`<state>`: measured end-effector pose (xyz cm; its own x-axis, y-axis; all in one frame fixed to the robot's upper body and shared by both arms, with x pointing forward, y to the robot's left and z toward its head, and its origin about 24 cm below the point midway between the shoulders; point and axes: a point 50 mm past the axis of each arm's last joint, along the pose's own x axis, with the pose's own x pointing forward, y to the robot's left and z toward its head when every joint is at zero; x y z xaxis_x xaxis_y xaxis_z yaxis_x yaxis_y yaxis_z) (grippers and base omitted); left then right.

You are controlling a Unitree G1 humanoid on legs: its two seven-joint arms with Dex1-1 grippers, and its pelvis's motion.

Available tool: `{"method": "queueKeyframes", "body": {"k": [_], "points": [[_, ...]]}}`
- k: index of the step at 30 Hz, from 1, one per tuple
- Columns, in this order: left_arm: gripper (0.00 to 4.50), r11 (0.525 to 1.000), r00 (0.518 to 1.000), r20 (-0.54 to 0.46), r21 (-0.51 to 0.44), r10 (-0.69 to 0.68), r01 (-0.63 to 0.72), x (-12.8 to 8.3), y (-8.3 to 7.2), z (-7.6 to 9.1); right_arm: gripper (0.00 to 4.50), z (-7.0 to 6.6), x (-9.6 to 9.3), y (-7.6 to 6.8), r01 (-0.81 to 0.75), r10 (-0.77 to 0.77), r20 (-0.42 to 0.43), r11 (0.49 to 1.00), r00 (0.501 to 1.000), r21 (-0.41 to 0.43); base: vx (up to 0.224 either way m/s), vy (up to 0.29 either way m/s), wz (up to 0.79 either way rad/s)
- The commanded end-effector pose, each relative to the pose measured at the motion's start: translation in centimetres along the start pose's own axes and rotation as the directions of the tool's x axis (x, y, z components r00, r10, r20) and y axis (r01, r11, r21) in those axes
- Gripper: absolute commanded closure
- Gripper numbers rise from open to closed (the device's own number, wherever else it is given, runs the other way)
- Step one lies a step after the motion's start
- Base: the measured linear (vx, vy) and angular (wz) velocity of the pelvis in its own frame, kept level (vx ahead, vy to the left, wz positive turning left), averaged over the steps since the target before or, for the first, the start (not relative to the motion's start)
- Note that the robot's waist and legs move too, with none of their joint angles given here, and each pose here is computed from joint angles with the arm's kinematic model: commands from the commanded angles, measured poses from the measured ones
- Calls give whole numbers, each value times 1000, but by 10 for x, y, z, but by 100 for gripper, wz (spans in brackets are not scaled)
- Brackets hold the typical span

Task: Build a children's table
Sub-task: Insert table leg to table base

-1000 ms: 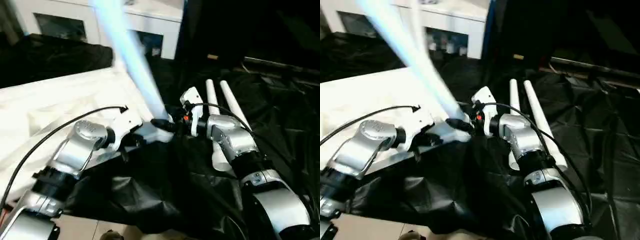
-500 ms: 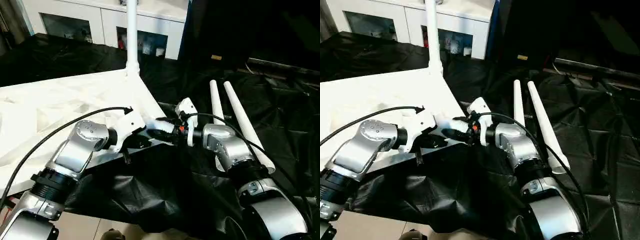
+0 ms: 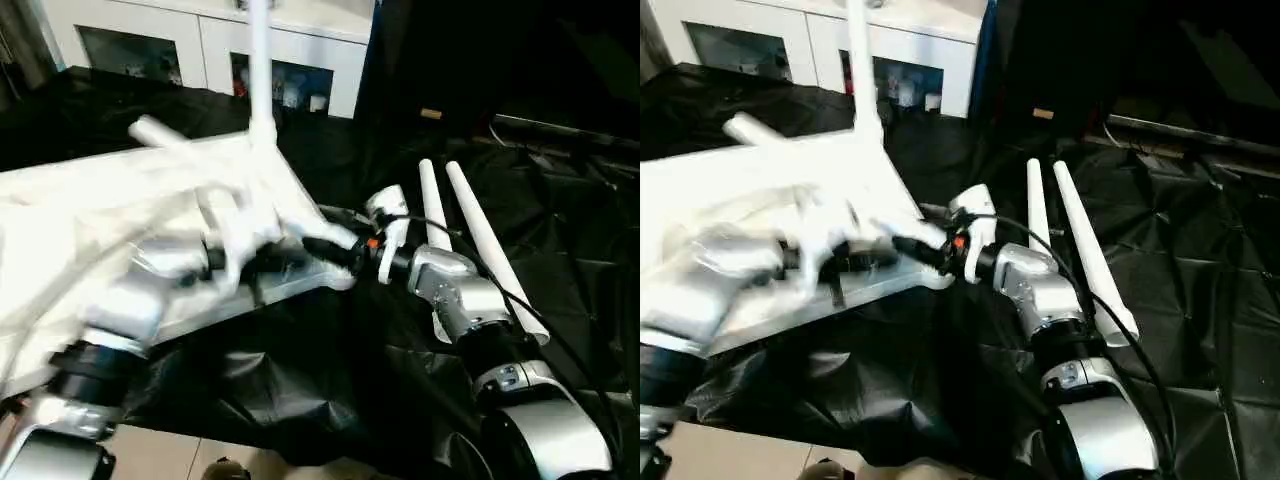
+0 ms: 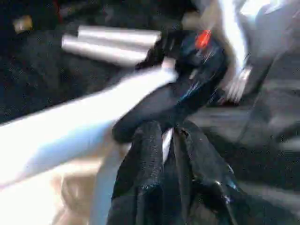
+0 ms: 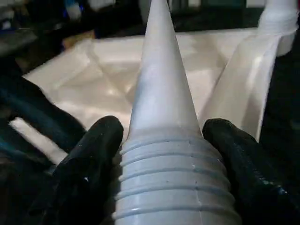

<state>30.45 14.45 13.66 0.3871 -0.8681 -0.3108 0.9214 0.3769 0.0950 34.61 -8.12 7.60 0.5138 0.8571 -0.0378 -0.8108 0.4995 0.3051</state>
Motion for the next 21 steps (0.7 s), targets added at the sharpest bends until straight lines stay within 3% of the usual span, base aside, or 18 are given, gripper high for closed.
{"method": "queueKeyframes", "body": {"k": [1, 5, 11, 12, 13, 14, 16, 21], "points": [[350, 998, 999, 30, -47, -33, 35, -4, -5, -2, 178, 6, -6, -2, 24, -25, 58, 999, 998, 28, 0, 0, 0], [306, 982, 994, 105, -188, 42, -21, -12, 3, -6, 178, 7, -10, 0, 38, -46, 112, 996, 993, 78, 0, 0, 0], [264, 883, 950, 177, -441, 259, -159, -13, 25, -10, 178, 14, -14, 4, 41, -63, 188, 992, 980, 118, 0, 0, 0], [253, 841, 921, 242, -521, 307, -143, -11, 30, -6, 178, 17, -14, 6, 34, -59, 207, 992, 977, 124, 0, 0, 0], [241, 841, 921, 242, -521, 307, -143, -11, 30, -6, 178, 17, -14, 6, 34, -59, 207, 992, 977, 124, 0, 0, 0], [241, 796, 895, 269, -589, 357, -140, -8, 35, -5, 178, 20, -13, 8, 23, -52, 226, 992, 973, 127, 0, 0, 0], [220, 759, 879, 280, -637, 387, -131, -5, 37, -4, 178, 23, -12, 9, 30, -59, 241, 992, 969, 121, 0, 0, 0], [188, 718, 818, 413, -696, 401, -1, 1, 38, 11, 178, 28, -10, 14, 19, -51, 265, 992, 963, 122, 0, 0, 0]]}}
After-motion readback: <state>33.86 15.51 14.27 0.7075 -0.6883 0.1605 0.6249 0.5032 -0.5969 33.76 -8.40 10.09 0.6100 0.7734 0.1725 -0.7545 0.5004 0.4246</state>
